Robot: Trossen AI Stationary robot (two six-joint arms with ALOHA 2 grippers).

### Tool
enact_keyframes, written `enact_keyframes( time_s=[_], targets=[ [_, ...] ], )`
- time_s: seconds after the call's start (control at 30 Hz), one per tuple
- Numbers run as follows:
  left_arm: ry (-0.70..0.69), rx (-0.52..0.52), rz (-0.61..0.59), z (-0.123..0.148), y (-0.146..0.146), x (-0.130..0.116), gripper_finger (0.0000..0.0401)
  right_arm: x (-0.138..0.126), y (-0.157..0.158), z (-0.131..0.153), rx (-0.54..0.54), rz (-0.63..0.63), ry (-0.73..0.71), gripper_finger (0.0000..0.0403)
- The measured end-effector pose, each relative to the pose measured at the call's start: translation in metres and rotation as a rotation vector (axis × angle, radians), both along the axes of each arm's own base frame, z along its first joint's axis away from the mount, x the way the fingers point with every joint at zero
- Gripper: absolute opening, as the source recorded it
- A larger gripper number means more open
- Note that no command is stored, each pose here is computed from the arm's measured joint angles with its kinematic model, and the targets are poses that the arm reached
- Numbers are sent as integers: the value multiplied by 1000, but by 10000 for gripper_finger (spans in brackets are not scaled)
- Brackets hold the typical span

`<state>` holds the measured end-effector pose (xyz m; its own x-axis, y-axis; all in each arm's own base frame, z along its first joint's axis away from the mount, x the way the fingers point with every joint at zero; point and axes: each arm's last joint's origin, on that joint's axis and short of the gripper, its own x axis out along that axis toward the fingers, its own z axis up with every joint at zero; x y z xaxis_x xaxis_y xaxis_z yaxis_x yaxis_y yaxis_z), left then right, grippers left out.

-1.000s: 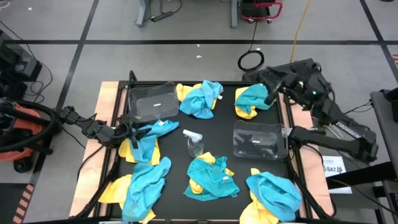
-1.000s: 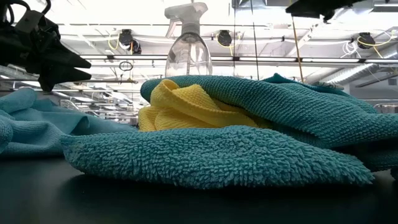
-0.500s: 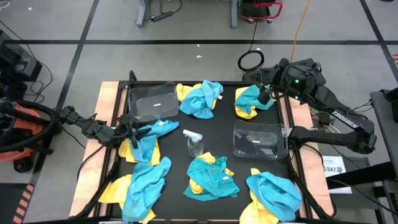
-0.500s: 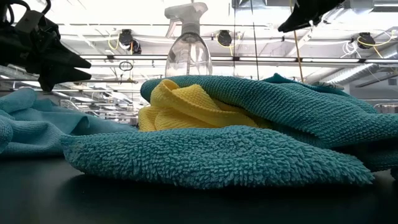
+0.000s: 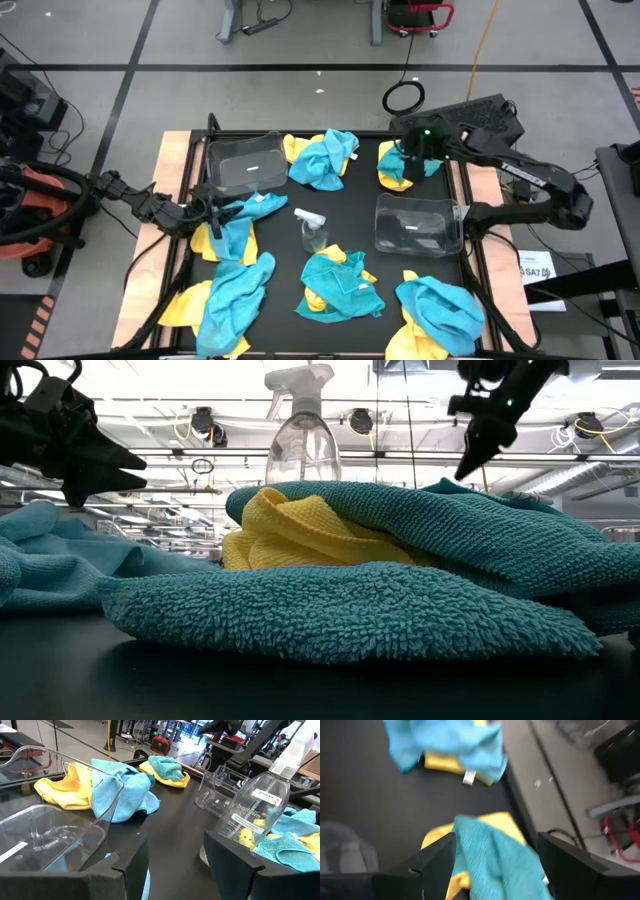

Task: Sort microfiber towel by color & place in baskets
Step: Put the blue microfiber towel into the top transparent bin

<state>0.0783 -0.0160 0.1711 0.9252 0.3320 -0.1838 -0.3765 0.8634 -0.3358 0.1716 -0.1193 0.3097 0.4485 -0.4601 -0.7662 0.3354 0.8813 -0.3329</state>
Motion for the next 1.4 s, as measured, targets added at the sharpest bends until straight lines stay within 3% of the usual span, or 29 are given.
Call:
enact_keyframes(
  time_s=[0.7, 1.4],
  targets=[
    [0, 0, 0, 0, 0, 0, 196, 29, -24, -54, 128, -16, 301, 270],
    [0, 0, 0, 0, 0, 0, 196, 43, -63, -100, 204, -90, 382, 270]
  ],
)
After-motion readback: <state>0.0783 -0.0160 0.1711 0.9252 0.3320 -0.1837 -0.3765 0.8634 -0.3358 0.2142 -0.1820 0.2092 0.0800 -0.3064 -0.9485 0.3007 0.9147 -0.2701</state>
